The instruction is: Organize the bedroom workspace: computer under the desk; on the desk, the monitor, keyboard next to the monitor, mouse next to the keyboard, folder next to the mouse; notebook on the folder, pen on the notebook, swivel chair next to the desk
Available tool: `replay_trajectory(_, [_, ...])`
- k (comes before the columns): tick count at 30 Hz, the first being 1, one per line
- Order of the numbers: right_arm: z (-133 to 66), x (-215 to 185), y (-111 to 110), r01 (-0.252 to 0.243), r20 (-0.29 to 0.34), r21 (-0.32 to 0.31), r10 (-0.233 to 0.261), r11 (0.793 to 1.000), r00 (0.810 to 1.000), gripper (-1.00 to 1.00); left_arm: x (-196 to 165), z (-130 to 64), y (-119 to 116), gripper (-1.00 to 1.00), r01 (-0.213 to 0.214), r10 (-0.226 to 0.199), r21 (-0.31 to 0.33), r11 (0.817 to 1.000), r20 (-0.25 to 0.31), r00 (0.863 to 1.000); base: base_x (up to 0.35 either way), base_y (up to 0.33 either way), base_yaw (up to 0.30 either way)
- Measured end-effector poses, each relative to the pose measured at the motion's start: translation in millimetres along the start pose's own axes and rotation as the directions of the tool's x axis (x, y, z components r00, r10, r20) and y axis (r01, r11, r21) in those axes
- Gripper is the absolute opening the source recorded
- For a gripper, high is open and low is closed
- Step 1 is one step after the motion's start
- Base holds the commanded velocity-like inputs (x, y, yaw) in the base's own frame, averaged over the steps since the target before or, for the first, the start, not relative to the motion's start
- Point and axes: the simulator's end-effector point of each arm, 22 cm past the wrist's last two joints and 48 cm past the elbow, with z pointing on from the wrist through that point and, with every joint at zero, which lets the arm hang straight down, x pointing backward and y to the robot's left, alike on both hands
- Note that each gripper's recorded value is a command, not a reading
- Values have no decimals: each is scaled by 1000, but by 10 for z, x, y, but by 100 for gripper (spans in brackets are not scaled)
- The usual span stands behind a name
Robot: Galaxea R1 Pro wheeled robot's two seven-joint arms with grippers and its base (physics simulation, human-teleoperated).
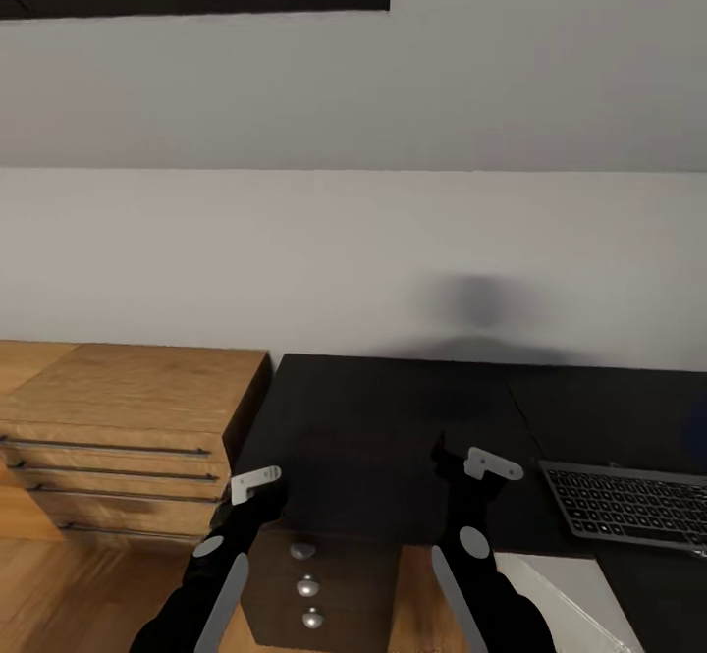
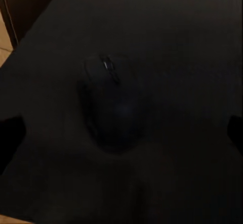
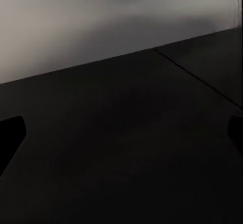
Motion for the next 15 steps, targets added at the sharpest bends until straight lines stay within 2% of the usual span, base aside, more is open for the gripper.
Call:
replay_trajectory(11, [0,-17,-1,-6,9,0,6,1000,1000,100,-127,-23,-15,100,5,-5,6,1000,24,1000,0,0,-293])
replay_trajectory(15, [-1,-19,2,-6,10,0,6,1000,1000,100,-134,-24,-16,100,6,-6,6,1000,26,1000,0,0,-176])
